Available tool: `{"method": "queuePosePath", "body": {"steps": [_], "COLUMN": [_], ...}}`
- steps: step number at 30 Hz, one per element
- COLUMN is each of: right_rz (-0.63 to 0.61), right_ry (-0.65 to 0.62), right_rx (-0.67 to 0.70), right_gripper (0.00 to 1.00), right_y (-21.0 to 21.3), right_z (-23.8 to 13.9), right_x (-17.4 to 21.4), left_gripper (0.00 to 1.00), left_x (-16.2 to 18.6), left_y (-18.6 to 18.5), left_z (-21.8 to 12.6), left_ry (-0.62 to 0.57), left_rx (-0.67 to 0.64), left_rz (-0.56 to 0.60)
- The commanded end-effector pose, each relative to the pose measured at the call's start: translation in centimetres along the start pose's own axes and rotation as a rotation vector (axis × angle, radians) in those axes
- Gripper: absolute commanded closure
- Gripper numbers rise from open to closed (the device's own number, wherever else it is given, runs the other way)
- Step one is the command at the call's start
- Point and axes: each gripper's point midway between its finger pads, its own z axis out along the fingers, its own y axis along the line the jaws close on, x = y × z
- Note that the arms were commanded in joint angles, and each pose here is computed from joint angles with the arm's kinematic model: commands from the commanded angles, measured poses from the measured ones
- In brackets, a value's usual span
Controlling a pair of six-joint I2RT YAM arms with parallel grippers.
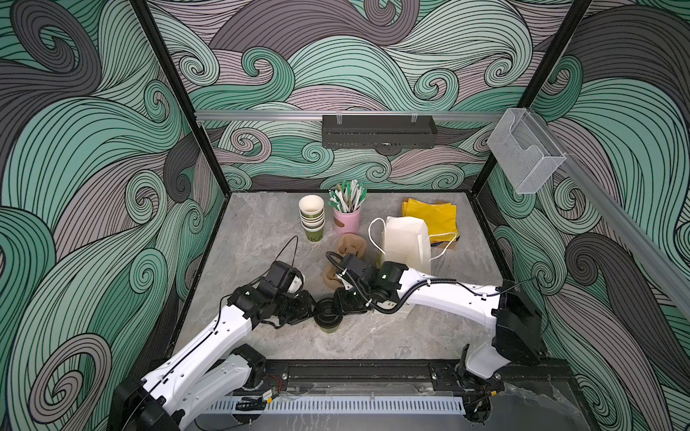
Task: Pack the takeout coffee
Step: 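Push the right gripper around the lid edge to seat it fully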
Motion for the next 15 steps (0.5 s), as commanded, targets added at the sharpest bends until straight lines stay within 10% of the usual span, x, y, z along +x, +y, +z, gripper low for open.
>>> {"method": "queuePosePath", "body": {"steps": [1, 15], "right_rz": [0.057, 0.002], "right_ry": [0.100, -0.014], "right_rx": [0.194, 0.077], "right_gripper": [0.57, 0.48], "right_y": [-5.0, -1.5], "right_z": [2.2, -0.5], "right_x": [2.3, 0.1], "left_gripper": [0.64, 0.58], "left_x": [1.4, -0.1], "left_y": [2.8, -0.1], "left_z": [0.2, -0.5], "left_ry": [0.045, -0.010], "left_rx": [-0.122, -0.011], "left_rz": [-0.022, 0.012]}}
